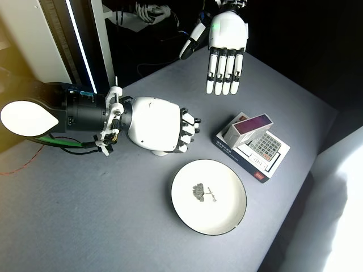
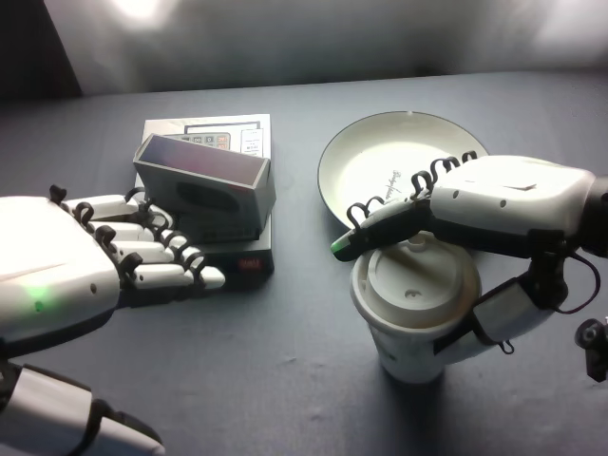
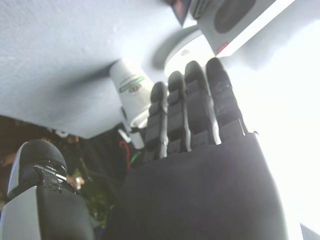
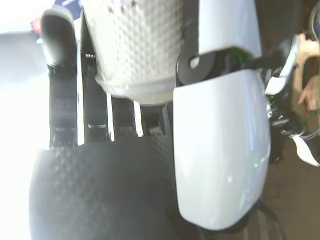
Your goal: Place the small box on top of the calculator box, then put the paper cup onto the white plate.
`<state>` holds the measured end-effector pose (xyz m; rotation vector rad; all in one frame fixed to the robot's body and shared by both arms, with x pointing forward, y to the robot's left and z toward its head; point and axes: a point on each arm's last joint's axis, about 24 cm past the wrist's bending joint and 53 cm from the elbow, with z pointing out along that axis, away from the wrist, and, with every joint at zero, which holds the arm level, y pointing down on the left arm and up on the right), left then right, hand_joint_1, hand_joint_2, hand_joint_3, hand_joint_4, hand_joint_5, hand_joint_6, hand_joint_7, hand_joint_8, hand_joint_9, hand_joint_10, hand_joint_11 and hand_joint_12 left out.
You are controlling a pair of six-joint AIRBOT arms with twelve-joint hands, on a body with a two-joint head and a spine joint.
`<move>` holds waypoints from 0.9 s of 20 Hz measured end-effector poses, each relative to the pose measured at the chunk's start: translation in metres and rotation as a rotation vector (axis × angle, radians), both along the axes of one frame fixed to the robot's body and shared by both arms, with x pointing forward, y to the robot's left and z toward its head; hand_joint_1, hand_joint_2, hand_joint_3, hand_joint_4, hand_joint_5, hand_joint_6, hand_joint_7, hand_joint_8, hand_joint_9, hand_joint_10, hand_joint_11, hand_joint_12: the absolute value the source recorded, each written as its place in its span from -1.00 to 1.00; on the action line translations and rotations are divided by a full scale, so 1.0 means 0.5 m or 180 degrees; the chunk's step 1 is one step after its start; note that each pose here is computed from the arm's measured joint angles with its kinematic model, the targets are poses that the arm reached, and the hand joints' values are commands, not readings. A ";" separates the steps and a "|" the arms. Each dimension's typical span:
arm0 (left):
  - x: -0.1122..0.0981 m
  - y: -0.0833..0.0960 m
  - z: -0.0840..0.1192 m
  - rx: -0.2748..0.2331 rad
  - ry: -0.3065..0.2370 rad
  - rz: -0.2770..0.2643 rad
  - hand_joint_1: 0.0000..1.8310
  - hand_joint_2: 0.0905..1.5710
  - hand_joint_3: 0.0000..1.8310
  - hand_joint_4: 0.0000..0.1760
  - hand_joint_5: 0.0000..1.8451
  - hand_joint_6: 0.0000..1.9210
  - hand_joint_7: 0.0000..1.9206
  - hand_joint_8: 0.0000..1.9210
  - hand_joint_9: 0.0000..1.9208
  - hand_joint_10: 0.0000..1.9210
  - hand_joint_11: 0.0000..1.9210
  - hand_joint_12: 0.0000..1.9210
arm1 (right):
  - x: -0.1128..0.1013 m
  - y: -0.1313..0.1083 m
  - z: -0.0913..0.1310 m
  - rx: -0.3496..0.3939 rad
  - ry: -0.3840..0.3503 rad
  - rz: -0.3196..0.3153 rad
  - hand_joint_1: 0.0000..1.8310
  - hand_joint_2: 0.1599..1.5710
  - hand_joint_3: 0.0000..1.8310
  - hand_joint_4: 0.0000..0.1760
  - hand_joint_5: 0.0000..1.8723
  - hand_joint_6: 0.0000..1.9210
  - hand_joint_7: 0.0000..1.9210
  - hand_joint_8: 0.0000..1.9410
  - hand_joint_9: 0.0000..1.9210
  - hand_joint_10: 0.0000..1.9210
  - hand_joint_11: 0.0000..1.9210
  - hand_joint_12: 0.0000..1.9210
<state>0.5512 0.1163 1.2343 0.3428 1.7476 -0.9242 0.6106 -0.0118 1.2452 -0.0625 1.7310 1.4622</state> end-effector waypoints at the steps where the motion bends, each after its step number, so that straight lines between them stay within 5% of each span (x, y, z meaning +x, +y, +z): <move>1: 0.000 0.000 -0.001 0.0004 0.0003 0.0003 -0.70 0.21 -1.00 -1.00 -0.75 -1.00 -0.73 -1.00 -0.76 -1.00 -1.00 -0.61 | 0.000 0.000 0.000 0.0001 0.0001 0.0000 0.50 0.36 -1.00 -1.00 0.03 0.07 -0.06 -0.13 0.01 0.23 -0.10 0.24; 2: 0.001 0.000 -0.001 0.0004 0.0006 0.0005 -0.72 0.21 -1.00 -1.00 -0.74 -0.99 -0.72 -1.00 -0.75 -0.99 -1.00 -0.58 | 0.000 0.000 0.000 0.0002 0.0000 0.0000 0.59 0.35 -1.00 -1.00 0.02 0.02 -0.04 -0.22 0.00 0.14 -0.13 0.59; 4: 0.002 0.001 0.002 -0.0001 -0.0004 0.0013 -0.72 0.21 -1.00 -1.00 -0.74 -1.00 -0.72 -0.99 -0.74 -0.99 -1.00 -0.56 | 0.001 0.000 0.001 0.0010 0.0006 -0.0005 0.61 0.36 -1.00 -1.00 0.00 0.04 -0.07 -0.20 -0.03 0.14 -0.14 0.68; 5: 0.002 0.000 0.003 -0.0006 -0.0005 0.0011 -0.75 0.22 -1.00 -1.00 -0.76 -1.00 -0.74 -1.00 -0.76 -1.00 -1.00 -0.60 | 0.004 -0.001 0.006 0.0029 0.0018 -0.0024 0.52 0.36 -1.00 -1.00 0.02 0.09 -0.07 -0.13 -0.02 0.23 -0.14 0.38; 6: 0.002 0.000 0.004 -0.0010 -0.0008 0.0012 -0.75 0.22 -1.00 -1.00 -0.76 -1.00 -0.74 -1.00 -0.76 -1.00 -1.00 -0.60 | 0.011 -0.005 0.009 0.0039 0.0038 -0.0074 0.52 0.36 -1.00 -1.00 0.02 0.09 -0.07 -0.13 -0.02 0.23 -0.14 0.38; 8: 0.003 -0.002 0.009 -0.0020 -0.0027 0.0008 -0.76 0.22 -1.00 -1.00 -0.76 -1.00 -0.75 -1.00 -0.77 -1.00 -1.00 -0.63 | 0.029 -0.007 0.030 0.0089 0.0005 -0.0198 0.61 0.36 -1.00 -1.00 0.01 0.05 -0.06 -0.20 -0.04 0.15 -0.15 0.68; 11: 0.003 -0.006 0.007 -0.0015 -0.0023 -0.0005 -0.75 0.23 -1.00 -1.00 -0.78 -1.00 -0.77 -1.00 -0.79 -1.00 -1.00 -0.68 | 0.044 -0.009 0.097 0.0317 -0.0086 -0.0246 0.61 0.38 -1.00 -1.00 -0.01 0.10 -0.09 -0.15 -0.07 0.17 -0.17 0.71; 12: 0.003 -0.006 0.006 -0.0013 -0.0019 -0.0001 -0.74 0.22 -1.00 -1.00 -0.75 -1.00 -0.73 -1.00 -0.75 -1.00 -1.00 -0.58 | 0.050 -0.007 0.122 0.0365 -0.0185 -0.0250 0.50 0.38 -1.00 -1.00 -0.01 0.12 -0.09 -0.09 -0.02 0.30 -0.15 0.36; 14: 0.004 -0.005 0.007 -0.0013 -0.0020 0.0003 -0.76 0.24 -1.00 -1.00 -0.76 -1.00 -0.73 -1.00 -0.76 -1.00 -1.00 -0.61 | 0.064 -0.008 0.147 0.0401 -0.0269 -0.0280 0.48 0.41 -1.00 -1.00 -0.07 0.19 -0.17 0.03 -0.05 0.35 -0.15 0.38; 15: 0.005 -0.003 0.004 0.0000 -0.0013 0.0012 -0.73 0.23 -1.00 -1.00 -0.73 -1.00 -0.72 -0.99 -0.75 -0.99 -1.00 -0.60 | 0.080 -0.011 0.164 0.0427 -0.0323 -0.0323 0.61 0.39 -1.00 -1.00 -0.04 0.11 -0.12 -0.11 -0.06 0.20 -0.18 0.72; 18: 0.006 -0.003 0.003 0.0005 -0.0007 0.0017 -0.73 0.24 -1.00 -1.00 -0.74 -1.00 -0.73 -1.00 -0.76 -1.00 -1.00 -0.60 | 0.150 -0.035 0.202 0.0586 -0.0359 -0.0534 0.61 0.37 -1.00 -1.00 -0.02 0.08 -0.08 -0.18 -0.06 0.17 -0.16 0.71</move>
